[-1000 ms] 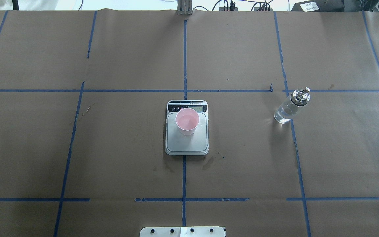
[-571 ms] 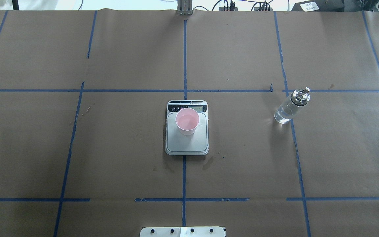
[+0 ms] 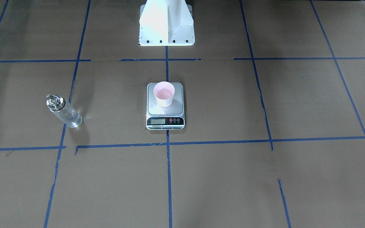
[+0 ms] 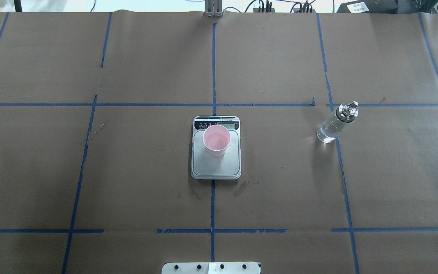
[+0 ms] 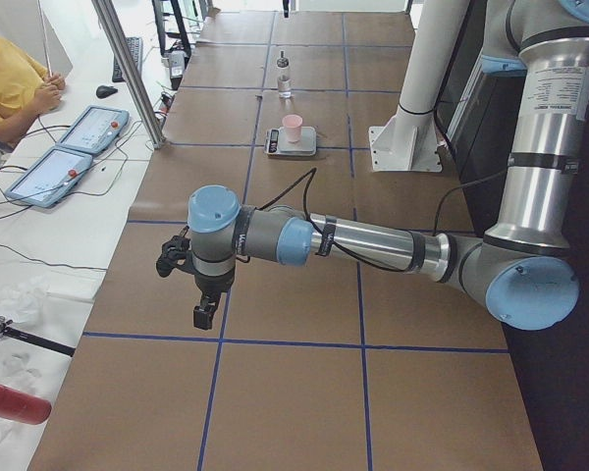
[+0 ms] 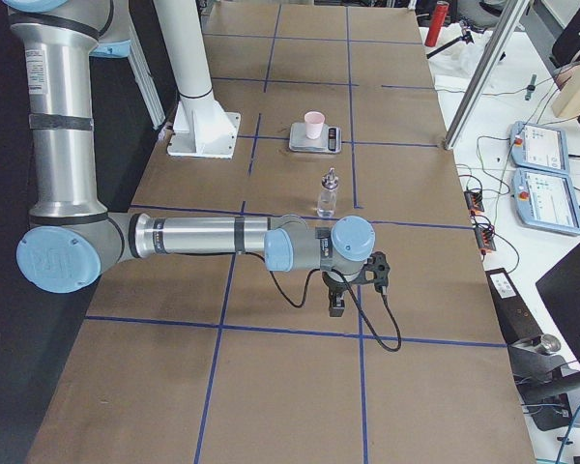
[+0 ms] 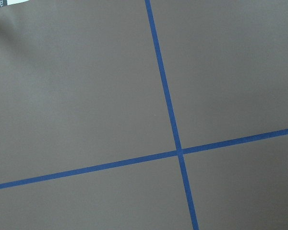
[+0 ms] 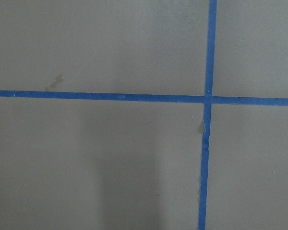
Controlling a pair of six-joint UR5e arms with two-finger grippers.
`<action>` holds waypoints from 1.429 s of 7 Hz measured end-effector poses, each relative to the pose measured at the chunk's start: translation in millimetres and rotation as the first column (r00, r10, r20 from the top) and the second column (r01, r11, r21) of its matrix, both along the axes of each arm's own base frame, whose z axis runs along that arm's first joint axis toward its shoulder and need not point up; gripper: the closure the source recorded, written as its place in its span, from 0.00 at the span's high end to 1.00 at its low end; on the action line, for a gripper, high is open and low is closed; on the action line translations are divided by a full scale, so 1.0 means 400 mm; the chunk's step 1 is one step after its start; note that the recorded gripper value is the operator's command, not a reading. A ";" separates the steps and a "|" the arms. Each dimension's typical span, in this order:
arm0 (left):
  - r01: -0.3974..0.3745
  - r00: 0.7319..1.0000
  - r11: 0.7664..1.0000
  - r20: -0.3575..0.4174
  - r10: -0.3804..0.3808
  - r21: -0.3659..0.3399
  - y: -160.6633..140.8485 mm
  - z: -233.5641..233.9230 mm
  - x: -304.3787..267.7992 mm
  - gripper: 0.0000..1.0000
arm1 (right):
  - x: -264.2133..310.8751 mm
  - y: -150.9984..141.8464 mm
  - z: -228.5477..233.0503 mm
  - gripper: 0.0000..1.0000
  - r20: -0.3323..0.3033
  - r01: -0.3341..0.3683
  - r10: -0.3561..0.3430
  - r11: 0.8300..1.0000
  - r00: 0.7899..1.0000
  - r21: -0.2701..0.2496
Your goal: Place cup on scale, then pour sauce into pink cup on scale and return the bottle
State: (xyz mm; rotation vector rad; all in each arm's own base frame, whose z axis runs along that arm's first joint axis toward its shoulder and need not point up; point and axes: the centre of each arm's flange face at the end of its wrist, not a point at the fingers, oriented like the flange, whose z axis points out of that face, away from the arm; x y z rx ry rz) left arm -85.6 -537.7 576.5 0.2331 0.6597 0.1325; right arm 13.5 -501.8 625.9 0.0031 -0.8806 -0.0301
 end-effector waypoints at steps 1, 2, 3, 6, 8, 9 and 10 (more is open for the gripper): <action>0.000 1.000 1.000 0.000 0.000 0.000 0.000 -0.001 0.001 1.00 | 0.000 -0.001 -0.002 1.00 0.000 -0.001 0.001 1.000 1.000 0.002; 0.000 1.000 1.000 0.000 0.000 -0.001 0.000 -0.001 0.002 1.00 | -0.001 -0.002 -0.003 1.00 -0.001 0.000 0.000 1.000 1.000 0.004; -0.001 1.000 1.000 0.000 0.001 -0.001 0.000 0.000 0.003 1.00 | -0.002 -0.003 -0.005 1.00 -0.001 0.000 0.000 1.000 1.000 0.005; -0.034 0.999 0.999 0.001 0.034 0.005 -0.006 -0.009 0.048 1.00 | -0.002 -0.008 -0.010 1.00 0.000 0.000 0.000 1.000 1.000 0.010; -0.048 0.999 0.999 0.000 0.048 0.008 -0.009 -0.012 0.065 1.00 | -0.003 -0.008 -0.011 1.00 0.001 0.000 0.000 1.000 1.000 0.010; -0.049 0.999 0.999 -0.002 0.049 0.010 -0.010 -0.014 0.067 1.00 | -0.003 -0.008 -0.011 1.00 0.001 0.000 0.000 1.000 1.000 0.010; -0.052 0.999 0.999 -0.012 0.052 0.010 -0.010 -0.012 0.069 1.00 | -0.003 -0.008 -0.012 1.00 0.001 0.000 0.000 1.000 1.000 0.010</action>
